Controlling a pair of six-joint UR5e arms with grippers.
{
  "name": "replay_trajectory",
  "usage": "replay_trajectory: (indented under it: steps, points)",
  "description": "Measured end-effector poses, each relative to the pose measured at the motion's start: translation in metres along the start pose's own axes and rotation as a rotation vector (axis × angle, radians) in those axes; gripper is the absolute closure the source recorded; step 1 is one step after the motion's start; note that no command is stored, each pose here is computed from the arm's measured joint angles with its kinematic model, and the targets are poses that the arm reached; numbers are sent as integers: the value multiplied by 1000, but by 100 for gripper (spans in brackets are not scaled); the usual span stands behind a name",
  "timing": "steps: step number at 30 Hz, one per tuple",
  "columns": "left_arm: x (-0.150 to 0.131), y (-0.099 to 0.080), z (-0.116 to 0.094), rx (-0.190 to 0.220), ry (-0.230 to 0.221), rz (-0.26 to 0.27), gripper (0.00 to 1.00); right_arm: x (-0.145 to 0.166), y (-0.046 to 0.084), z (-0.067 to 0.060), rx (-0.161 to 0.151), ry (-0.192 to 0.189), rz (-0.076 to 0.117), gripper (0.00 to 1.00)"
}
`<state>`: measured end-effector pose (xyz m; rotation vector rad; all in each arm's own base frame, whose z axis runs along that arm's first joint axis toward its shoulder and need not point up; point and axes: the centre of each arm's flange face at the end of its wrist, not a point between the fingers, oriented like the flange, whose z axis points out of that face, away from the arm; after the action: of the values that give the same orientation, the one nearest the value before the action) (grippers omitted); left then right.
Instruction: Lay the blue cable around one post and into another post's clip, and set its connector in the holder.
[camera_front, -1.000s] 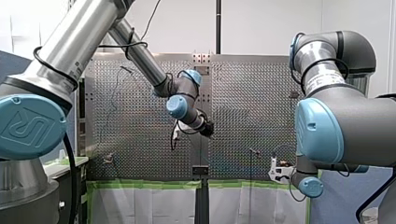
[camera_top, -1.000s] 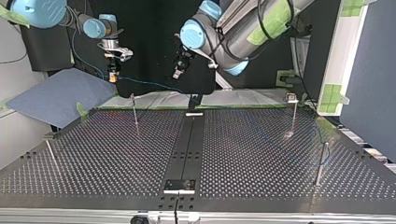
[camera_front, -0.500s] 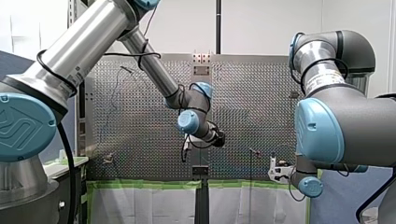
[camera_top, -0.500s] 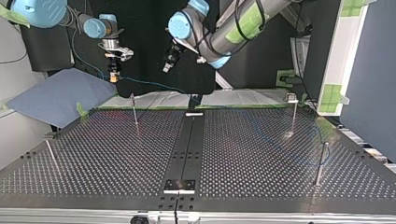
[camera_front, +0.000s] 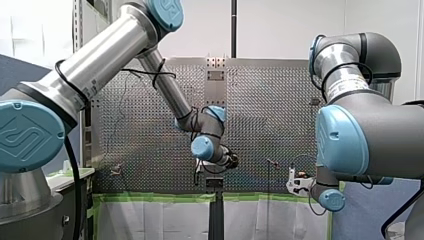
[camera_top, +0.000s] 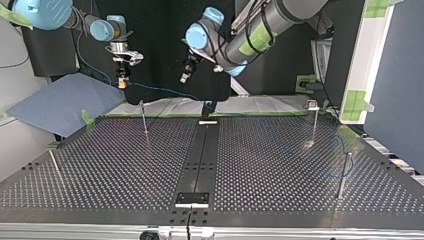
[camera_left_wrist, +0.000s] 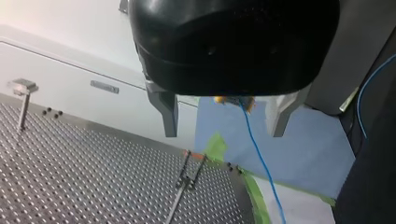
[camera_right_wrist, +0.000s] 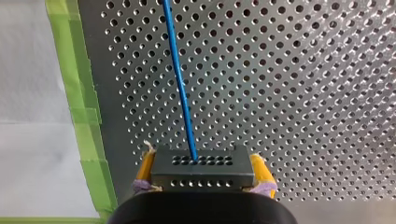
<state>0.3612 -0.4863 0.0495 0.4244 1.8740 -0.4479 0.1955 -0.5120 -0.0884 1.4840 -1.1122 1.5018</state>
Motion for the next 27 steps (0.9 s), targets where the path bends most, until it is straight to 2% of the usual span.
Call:
replay_trajectory:
  steps: [20, 23, 27]
  points:
    - [79, 24, 32, -20, -11, -4, 7, 1, -3, 1, 7, 5, 1, 100]
    - [86, 27, 40, -26, -24, -7, 7, 1, -3, 2, 8, 7, 2, 100]
    - [84, 30, 50, -34, -65, -14, 7, 1, -3, 3, 9, 8, 3, 100]
